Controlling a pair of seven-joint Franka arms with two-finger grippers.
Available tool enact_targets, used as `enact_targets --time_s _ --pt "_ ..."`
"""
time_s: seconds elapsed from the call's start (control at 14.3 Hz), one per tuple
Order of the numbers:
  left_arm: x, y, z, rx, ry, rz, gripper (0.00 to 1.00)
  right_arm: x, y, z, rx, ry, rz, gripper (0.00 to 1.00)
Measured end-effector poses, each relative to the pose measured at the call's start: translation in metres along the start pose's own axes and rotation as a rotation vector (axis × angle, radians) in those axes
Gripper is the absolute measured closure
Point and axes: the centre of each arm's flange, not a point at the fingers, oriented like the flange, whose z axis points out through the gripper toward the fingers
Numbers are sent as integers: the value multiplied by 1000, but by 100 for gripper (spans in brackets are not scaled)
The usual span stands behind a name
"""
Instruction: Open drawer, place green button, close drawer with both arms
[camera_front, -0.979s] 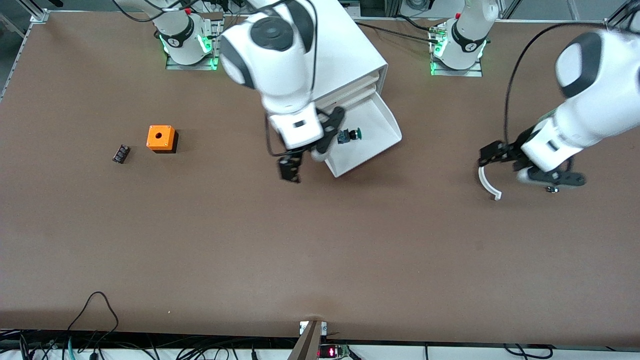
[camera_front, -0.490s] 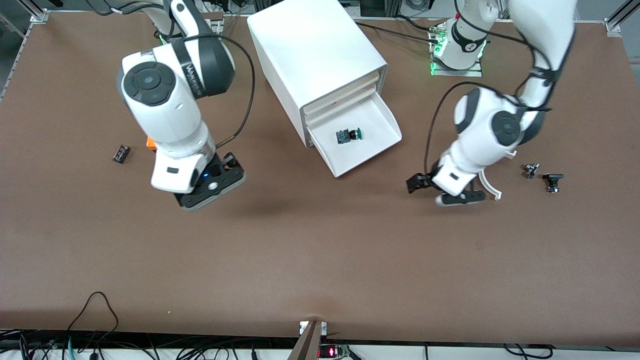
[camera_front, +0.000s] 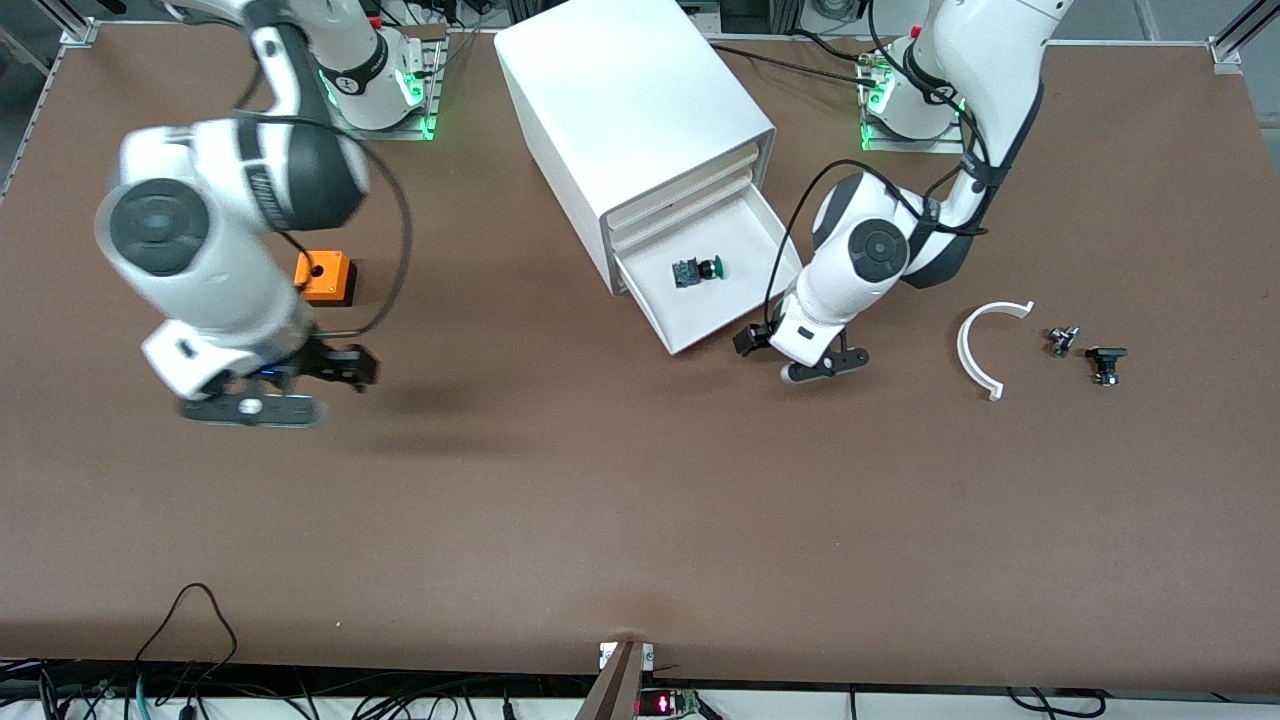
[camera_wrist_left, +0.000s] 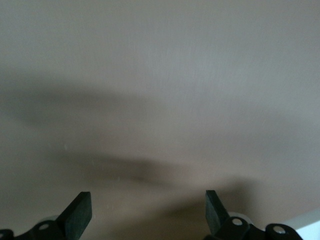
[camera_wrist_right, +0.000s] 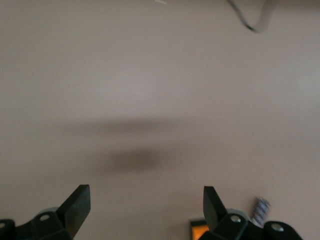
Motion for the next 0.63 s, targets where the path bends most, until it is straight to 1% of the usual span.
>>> enact_targets --time_s 0.07,0.21,0.35,0.42,0.49,0.63 --pt "-13 5 7 9 -15 -8 0 1 38 -8 0 -13 54 0" --pt "-42 25 15 9 -41 -58 0 -3 97 -29 7 -15 140 0" --pt "-73 46 19 7 -69 -93 0 -10 128 -45 10 -22 171 0" --pt "-90 53 23 10 -85 -91 0 -14 134 -50 11 -27 152 0" --pt "-107 59 28 16 -103 -78 0 -17 139 -54 11 -33 100 0" --pt "-134 65 36 30 -133 -54 0 -30 155 -58 19 -71 -17 0"
